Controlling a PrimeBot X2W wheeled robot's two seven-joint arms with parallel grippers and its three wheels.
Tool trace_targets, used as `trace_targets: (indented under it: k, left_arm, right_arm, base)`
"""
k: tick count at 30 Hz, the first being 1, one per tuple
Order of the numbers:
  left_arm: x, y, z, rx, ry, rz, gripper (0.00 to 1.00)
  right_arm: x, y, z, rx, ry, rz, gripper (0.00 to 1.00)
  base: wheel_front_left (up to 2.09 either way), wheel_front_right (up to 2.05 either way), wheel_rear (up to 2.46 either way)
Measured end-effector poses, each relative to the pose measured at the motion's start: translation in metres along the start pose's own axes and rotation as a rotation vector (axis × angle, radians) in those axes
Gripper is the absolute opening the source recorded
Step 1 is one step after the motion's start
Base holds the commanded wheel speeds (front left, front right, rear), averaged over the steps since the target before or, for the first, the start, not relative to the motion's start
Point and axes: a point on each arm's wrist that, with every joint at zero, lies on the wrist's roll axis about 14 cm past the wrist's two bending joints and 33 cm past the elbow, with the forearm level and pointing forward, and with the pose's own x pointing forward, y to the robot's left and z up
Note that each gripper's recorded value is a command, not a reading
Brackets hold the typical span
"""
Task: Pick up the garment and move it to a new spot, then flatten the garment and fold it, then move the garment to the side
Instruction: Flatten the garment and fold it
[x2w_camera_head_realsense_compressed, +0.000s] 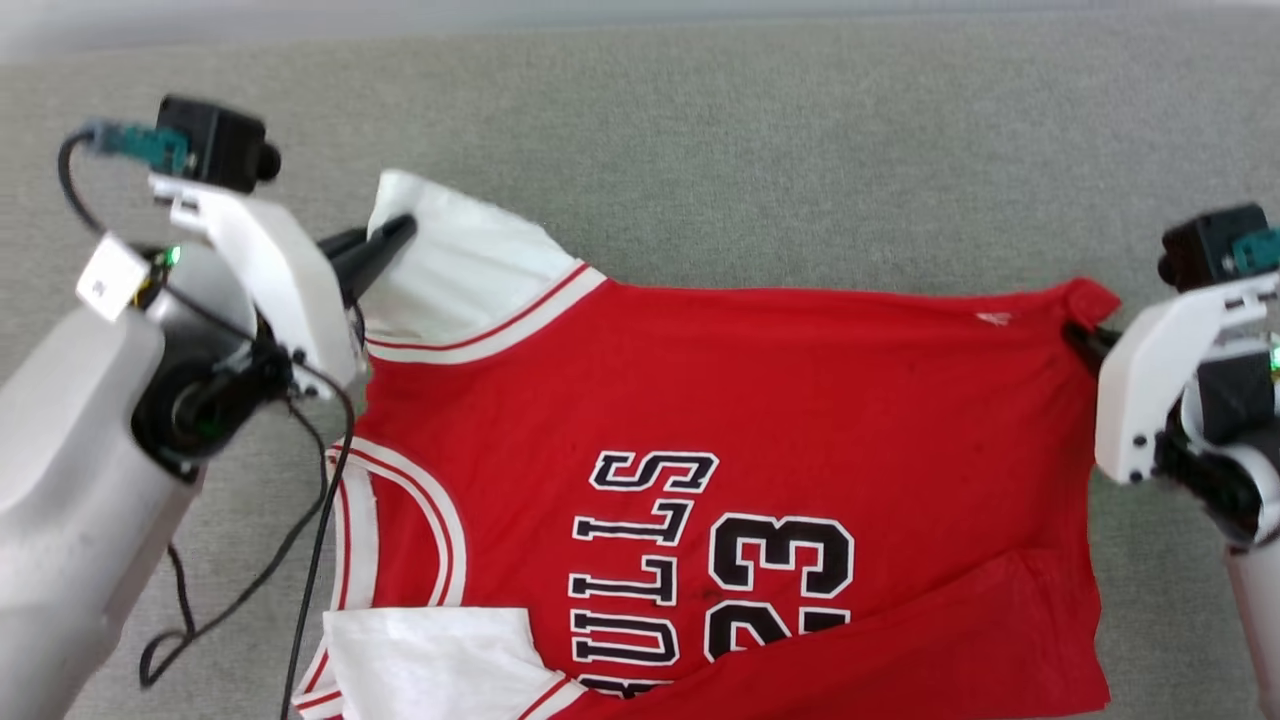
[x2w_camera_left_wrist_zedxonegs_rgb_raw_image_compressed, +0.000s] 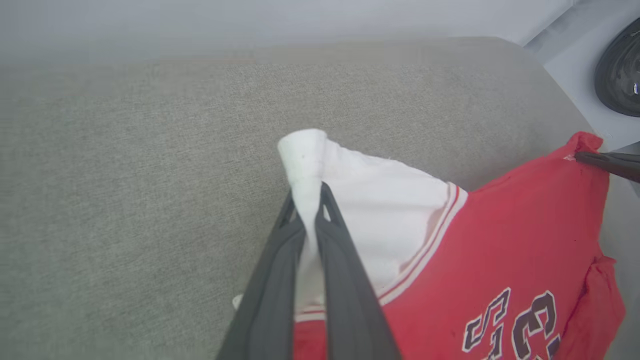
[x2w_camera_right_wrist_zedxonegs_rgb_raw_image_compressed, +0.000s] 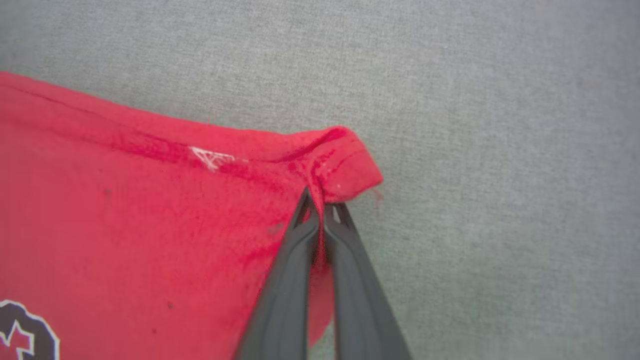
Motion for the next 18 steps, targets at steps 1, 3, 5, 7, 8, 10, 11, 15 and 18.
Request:
trace_targets:
  k: [1,3,5,7,8,10,11,15,18]
  left_arm:
    - [-0.006,0.001,-0.002,-0.006,-0.012,0.009,0.0]
    - [-0.019,0.001,-0.008,-0.013,-0.034,0.022,0.0]
    - [-0.032,0.0,-0.016,-0.027,-0.05,0.04,0.0]
    - [-0.046,-0.002,-0.028,-0.044,-0.057,0.058,0.0]
    - [-0.053,-0.004,-0.035,-0.052,-0.059,0.063,0.0]
    - [-0.066,-0.007,-0.05,-0.075,-0.053,0.082,0.0]
    - [-0.072,-0.009,-0.059,-0.089,-0.049,0.091,0.0]
    - [-0.097,-0.014,-0.097,-0.133,-0.004,0.148,0.0]
    - [-0.112,-0.019,-0.126,-0.175,0.035,0.18,0.0]
  right_arm:
    - [-0.004,0.0,-0.002,0.0,-0.01,-0.003,0.0]
    - [-0.013,0.002,-0.006,-0.001,-0.035,-0.009,0.0]
    - [-0.022,0.005,-0.011,0.006,-0.056,-0.011,0.0]
    - [-0.031,0.008,-0.017,0.015,-0.077,-0.017,0.0]
    - [-0.035,0.01,-0.02,0.025,-0.086,-0.015,0.0]
    - [-0.043,0.015,-0.03,0.033,-0.094,-0.015,0.0]
    - [-0.046,0.018,-0.035,0.046,-0.096,-0.011,0.0]
    - [-0.057,0.027,-0.057,0.073,-0.097,-0.003,0.0]
    - [-0.063,0.03,-0.078,0.099,-0.081,-0.002,0.0]
  base:
    - [0.0,0.0,0.0]
    - [0.0,0.0,0.0]
    - [0.0,0.0,0.0]
    - [0.0,0.0,0.0]
    - [0.0,0.0,0.0]
    - [0.0,0.0,0.0]
    - [0.0,0.0,0.0]
    - [0.0,0.0,0.0]
    - [0.0,0.0,0.0]
